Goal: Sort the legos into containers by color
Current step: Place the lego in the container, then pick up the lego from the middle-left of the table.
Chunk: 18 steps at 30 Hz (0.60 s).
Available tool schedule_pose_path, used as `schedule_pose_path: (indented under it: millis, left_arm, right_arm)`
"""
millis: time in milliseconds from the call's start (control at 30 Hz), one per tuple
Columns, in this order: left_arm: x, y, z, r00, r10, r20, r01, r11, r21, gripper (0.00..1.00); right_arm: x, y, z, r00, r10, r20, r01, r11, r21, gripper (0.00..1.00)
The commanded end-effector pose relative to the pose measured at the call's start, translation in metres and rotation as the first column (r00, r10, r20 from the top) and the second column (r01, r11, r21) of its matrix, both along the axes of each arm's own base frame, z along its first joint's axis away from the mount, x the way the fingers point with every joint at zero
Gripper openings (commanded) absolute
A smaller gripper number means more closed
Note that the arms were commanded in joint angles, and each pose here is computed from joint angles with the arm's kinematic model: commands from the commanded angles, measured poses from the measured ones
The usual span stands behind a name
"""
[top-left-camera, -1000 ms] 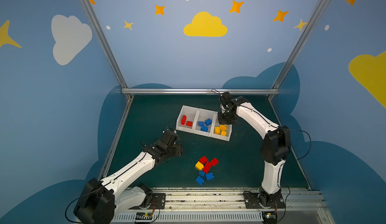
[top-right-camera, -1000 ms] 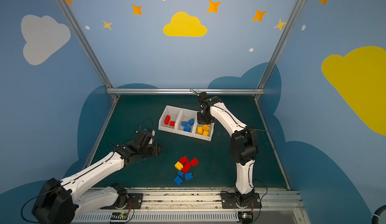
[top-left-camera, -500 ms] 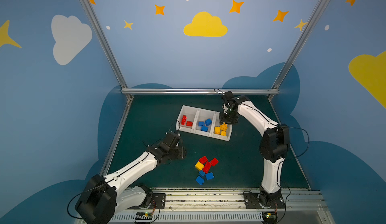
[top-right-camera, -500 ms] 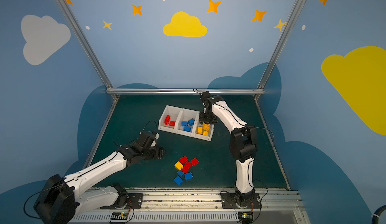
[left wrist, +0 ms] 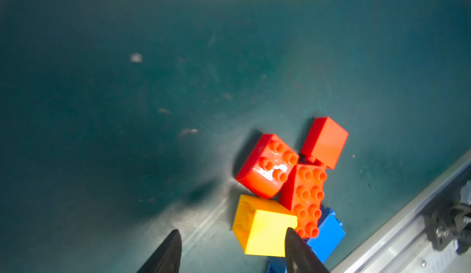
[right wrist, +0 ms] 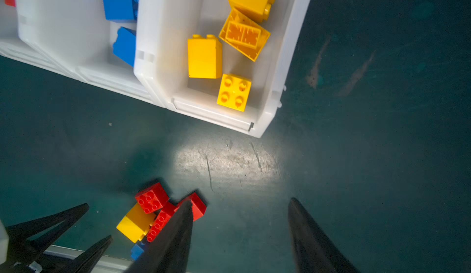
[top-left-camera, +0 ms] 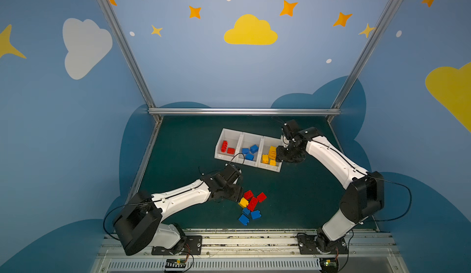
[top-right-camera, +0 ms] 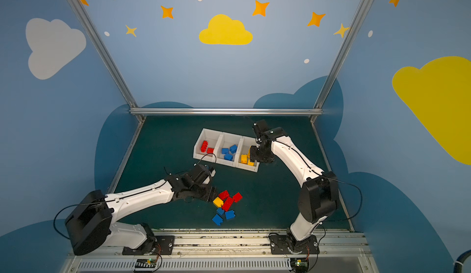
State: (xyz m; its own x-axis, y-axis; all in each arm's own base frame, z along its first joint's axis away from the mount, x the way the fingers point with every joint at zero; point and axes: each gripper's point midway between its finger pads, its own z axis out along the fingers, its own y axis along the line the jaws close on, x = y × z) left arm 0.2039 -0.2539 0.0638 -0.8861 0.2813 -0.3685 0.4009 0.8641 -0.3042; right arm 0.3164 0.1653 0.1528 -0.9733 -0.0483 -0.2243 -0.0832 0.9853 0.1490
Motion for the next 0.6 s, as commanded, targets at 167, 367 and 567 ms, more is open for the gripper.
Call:
schedule_pose_path:
  millis: [167, 367, 567]
  left_arm:
    - [-0.01, -0.015, -0.007, 0.995, -0.104, -0.004, 0.104, 0.992, 0.078, 0.66]
    - [-0.016, -0.022, -0.013, 0.991, -0.135, -0.022, 0.137, 0.986, 0.098, 0.66]
    - [-0.02, -0.025, -0.02, 0.987, -0.158, -0.029, 0.16, 0.978, 0.134, 0.66]
  right_arm:
    - [-0.013, -0.004, 0.0, 0.999, -0.047, -0.003, 0.047, 0.998, 0.039, 0.6]
    - [-0.017, -0.005, -0.002, 0.998, -0.058, -0.007, 0.058, 0.997, 0.05, 0.61]
    - [-0.019, -0.005, -0.004, 0.998, -0.058, -0.016, 0.059, 0.997, 0.052, 0.61]
